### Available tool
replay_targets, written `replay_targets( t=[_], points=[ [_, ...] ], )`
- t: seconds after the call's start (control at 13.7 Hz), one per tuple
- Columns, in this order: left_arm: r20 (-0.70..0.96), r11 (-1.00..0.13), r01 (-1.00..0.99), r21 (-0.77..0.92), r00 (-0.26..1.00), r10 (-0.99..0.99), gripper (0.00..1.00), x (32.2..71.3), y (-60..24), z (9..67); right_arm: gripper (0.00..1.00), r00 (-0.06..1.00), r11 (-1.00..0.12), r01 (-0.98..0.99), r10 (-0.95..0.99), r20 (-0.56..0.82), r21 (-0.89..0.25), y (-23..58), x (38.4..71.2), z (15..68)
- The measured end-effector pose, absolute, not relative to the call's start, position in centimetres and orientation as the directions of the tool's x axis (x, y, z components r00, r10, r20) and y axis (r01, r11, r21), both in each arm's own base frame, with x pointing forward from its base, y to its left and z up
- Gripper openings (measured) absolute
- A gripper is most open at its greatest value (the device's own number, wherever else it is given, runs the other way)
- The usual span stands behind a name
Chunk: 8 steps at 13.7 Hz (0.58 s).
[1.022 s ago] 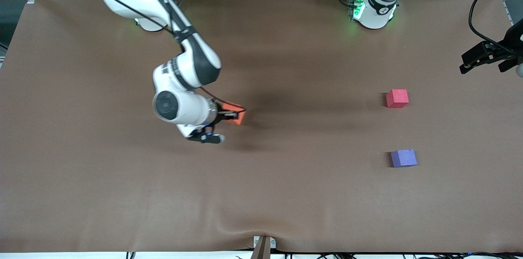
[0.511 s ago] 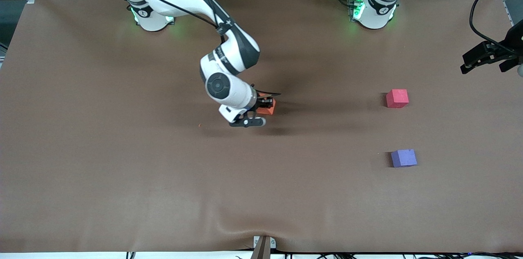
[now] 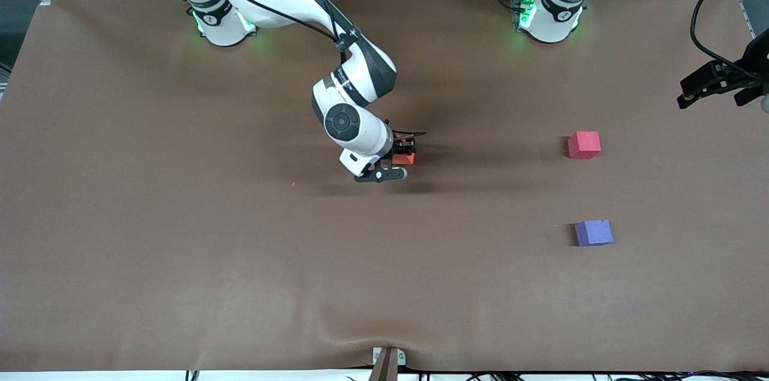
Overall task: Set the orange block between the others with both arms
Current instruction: 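Lower the orange cube and open the right gripper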
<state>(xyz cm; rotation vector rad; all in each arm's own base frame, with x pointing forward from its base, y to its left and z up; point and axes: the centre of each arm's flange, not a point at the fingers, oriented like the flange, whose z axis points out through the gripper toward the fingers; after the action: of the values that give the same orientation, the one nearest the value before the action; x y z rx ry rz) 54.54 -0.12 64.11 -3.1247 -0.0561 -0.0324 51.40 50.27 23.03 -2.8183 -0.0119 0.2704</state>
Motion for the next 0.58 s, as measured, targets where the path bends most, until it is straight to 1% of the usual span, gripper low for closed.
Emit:
replay_targets(
  t=[0.15,0.22,0.44,0.58],
  points=[
    [0.021,-0.999,0.036,-0.016,0.999,0.036,1.00,54.5,-0.1,64.1,0.94,0.984,-0.952,-0.023,0.032,-0.176,-0.306,50.1,51.8,23.3],
    [0.021,-0.999,0.036,-0.016,0.999,0.036,1.00,54.5,-0.1,64.1,1.00,0.985,-0.950,-0.024,0.030,-0.167,-0.311,50.1,52.2,23.7],
    [0.021,-0.999,0.036,-0.016,0.999,0.036,1.00,54.5,-0.1,64.1,1.00,0.989,-0.945,-0.032,0.018,-0.147,-0.327,49.2,53.9,26.6],
    [0.021,-0.999,0.036,-0.016,0.999,0.036,1.00,54.5,-0.1,64.1,1.00,0.983,-0.948,-0.038,0.022,-0.182,-0.317,46.8,55.2,30.9]
  ],
)
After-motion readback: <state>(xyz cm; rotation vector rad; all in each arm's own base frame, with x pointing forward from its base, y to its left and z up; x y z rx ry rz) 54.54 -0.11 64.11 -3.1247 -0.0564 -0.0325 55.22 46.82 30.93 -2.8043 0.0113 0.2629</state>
